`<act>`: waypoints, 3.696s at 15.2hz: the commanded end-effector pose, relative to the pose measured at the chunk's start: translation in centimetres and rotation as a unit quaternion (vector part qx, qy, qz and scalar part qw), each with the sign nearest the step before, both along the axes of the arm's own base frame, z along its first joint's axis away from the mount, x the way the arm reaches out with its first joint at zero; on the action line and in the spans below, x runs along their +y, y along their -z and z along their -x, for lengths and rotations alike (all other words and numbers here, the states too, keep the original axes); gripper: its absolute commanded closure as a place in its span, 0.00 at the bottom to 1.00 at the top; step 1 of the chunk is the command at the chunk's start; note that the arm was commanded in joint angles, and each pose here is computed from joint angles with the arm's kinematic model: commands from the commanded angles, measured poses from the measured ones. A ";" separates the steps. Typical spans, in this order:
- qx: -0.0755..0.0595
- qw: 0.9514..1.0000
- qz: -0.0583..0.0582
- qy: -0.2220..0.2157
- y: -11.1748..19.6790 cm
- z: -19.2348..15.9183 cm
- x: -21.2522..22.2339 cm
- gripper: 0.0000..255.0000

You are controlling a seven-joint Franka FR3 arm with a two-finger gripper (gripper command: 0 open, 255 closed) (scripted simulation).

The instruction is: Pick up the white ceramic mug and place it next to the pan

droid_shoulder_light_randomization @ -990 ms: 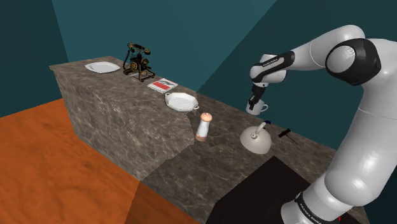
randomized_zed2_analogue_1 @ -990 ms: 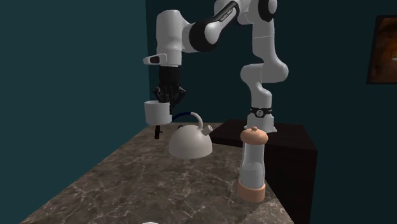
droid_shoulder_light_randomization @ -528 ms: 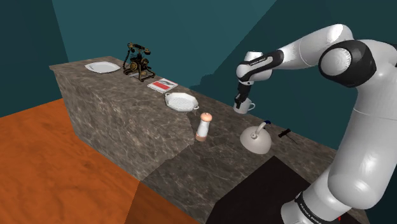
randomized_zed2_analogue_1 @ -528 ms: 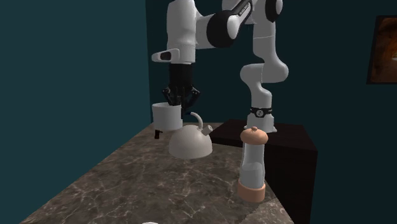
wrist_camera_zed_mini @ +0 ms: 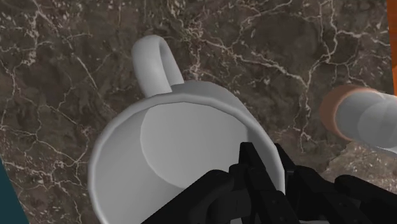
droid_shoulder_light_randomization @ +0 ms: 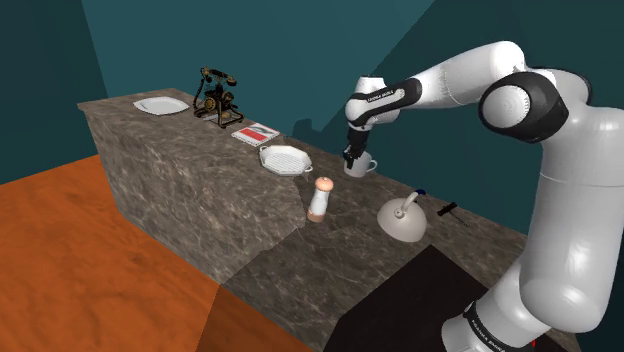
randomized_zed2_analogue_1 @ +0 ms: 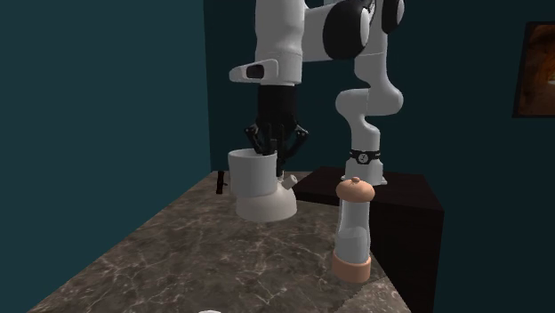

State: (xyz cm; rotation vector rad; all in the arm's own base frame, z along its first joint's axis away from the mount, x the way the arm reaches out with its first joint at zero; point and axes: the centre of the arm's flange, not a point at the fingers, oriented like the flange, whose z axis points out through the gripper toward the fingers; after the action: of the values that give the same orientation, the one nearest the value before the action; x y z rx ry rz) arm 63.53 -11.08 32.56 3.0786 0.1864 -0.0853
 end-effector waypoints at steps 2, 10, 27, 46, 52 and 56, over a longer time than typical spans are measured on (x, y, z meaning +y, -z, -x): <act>0.000 1.000 0.000 0.001 -0.3 -2.3 3.3 1.00; 0.000 1.000 0.000 0.001 -0.3 -8.0 12.2 1.00; 0.000 1.000 0.000 0.001 5.5 -12.0 18.5 1.00; 0.000 1.000 0.000 0.001 13.8 -12.0 18.5 1.00; 0.000 1.000 0.000 0.001 13.8 -12.0 18.5 0.00; 0.000 1.000 0.000 0.001 13.8 -12.0 18.5 0.00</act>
State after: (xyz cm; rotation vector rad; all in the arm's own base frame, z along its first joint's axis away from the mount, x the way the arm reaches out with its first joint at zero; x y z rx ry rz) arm 75.57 7.41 18.79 3.0790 0.1845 -0.0852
